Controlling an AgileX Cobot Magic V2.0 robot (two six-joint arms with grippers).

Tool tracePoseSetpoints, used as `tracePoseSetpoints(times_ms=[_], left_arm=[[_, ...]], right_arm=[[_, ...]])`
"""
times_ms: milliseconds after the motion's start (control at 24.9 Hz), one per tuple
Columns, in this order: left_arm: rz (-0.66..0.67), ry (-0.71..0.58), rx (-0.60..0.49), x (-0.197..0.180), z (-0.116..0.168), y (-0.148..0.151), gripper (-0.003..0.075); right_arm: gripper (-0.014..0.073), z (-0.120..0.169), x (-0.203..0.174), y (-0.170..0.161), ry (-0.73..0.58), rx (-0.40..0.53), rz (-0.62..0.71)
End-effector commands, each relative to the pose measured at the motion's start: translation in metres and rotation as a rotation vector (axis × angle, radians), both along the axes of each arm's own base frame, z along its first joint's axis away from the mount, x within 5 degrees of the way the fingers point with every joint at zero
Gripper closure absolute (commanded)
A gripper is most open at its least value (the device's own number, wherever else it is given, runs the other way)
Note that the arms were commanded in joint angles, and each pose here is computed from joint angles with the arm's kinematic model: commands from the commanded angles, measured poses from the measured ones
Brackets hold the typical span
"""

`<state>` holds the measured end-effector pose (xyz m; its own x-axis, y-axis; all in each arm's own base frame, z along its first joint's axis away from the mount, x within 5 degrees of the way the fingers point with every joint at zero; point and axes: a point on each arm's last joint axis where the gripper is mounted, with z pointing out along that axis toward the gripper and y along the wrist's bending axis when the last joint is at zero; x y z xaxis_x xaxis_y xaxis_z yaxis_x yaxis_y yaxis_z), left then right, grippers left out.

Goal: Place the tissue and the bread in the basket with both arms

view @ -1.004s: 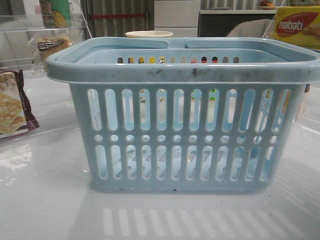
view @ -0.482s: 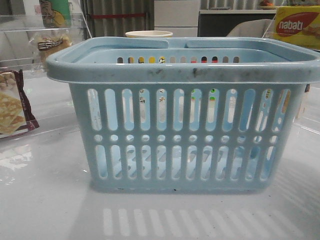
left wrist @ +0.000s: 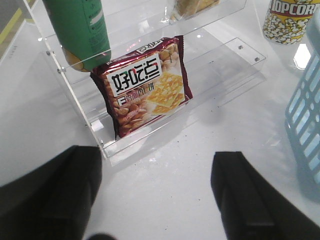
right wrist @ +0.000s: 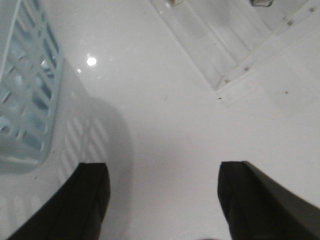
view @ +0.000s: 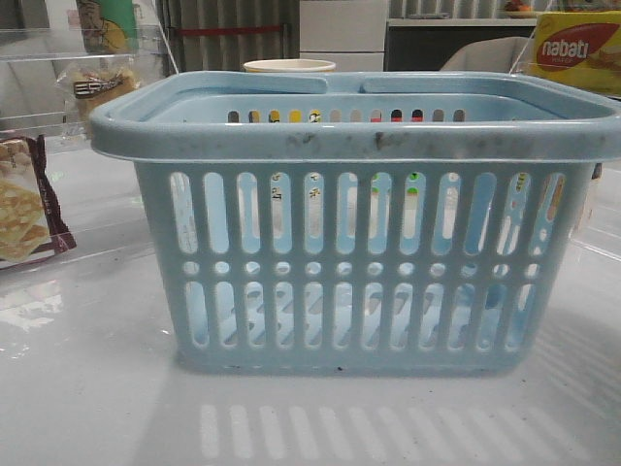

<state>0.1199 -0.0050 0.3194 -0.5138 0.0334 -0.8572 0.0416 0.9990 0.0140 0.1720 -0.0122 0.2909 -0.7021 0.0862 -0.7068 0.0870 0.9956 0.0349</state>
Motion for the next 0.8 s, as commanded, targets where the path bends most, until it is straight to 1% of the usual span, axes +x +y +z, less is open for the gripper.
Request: tracePoseSetpoints(times_ms=[0,161,241,401,562,642,763], left_arm=[[-0.01,-0.106,-0.005,0.004,0.016,-0.001,0.0232],[-0.01,-0.106,-0.005,0.004,0.016,-0.001,0.027],[-0.01,-0.106,-0.005,0.004,0.016,-0.001,0.0286],[-0.01,-0.106,-0.005,0.004,0.016,-0.001,0.0288],[-0.01,-0.106,-0.005,0.004,0.016,-0.001,0.0288],[-0.01,-0.106,-0.005,0.004,0.016,-0.001,0.0288],[-0.01,-0.106,-0.005,0.004,0.016,-0.001,0.0288]], right_arm=[[0.0024,0.029,0.023,-0.019,-0.109,-0.031,-0.079],[0.0024,0.047,0.056,-0.043,-0.112,-0.036,-0.155],[0.0024,0.057,0.076,-0.051,-0.124,-0.039,-0.166],[0.0024,0.059,0.117,-0.063,-0.094,-0.078,-0.154],[0.0024,0.05,0.152,-0.073,-0.036,-0.076,-0.152],[0.0024,0.046,0.167,-0.078,-0.005,-0.089,-0.149],[0.0024,0.034,0.184,-0.083,0.047,-0.09,-0.147]])
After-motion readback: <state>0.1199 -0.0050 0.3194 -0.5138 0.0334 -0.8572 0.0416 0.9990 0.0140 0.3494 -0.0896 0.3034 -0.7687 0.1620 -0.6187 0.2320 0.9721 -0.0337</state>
